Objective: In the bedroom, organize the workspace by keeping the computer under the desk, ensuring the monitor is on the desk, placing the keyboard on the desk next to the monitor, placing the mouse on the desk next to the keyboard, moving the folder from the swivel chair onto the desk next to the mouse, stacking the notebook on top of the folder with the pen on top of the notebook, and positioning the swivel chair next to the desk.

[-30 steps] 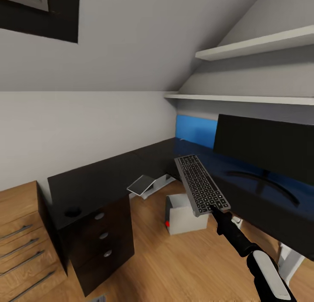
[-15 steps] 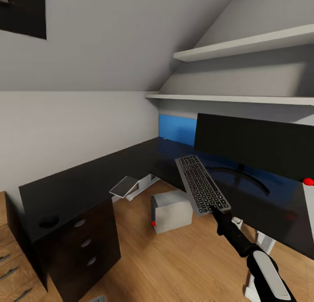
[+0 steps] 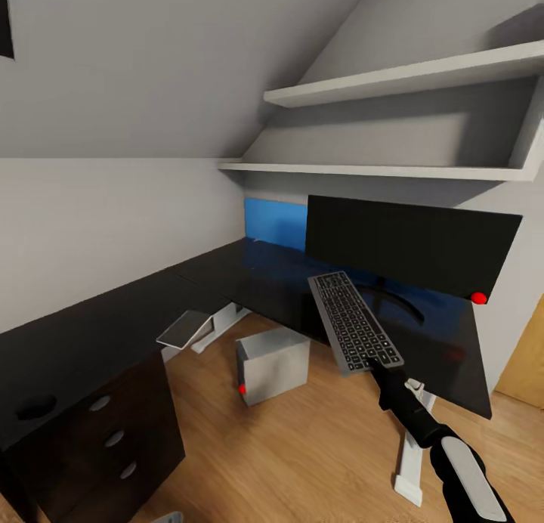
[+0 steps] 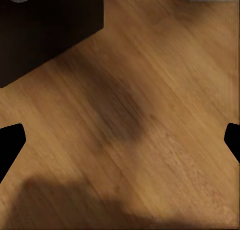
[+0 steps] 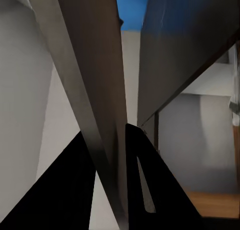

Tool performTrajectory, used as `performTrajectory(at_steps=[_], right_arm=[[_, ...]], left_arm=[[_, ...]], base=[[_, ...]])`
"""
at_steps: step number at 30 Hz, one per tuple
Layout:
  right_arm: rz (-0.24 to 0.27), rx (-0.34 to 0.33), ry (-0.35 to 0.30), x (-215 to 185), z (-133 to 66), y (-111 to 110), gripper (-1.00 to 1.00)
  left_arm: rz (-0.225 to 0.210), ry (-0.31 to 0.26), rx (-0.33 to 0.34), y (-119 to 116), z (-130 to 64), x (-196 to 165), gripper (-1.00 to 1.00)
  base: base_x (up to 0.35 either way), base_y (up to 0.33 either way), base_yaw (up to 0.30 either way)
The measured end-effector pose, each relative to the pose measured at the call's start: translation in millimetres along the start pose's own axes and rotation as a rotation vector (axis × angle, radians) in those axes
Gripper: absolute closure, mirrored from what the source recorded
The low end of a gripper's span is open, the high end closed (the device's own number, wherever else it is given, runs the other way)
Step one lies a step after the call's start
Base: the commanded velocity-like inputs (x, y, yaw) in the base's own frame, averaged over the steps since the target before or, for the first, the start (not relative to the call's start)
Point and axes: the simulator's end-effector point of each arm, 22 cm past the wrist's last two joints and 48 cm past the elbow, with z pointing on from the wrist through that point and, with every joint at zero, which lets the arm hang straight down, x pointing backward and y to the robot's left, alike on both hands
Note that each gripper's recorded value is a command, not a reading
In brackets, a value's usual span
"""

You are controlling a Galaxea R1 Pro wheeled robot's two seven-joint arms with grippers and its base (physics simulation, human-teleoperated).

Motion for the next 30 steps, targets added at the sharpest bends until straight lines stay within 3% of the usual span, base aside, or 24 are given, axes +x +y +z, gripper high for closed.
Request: performTrajectory(at_steps=[17, 30], right_arm=[[0.008, 0.015, 0.001, 1.0, -0.6, -7.6, 1.00], [0.011, 0.019, 0.001, 1.3, -0.6, -10.0, 1.00]], left_arm=[[0.000, 0.000, 0.000, 0.0, 0.1, 0.1, -1.00], [-0.002, 0.001, 0.000, 0.1, 0.2, 0.5, -1.00]], base=[[-0.086, 0.078, -0.263], [-0.270, 0.080, -0.263]])
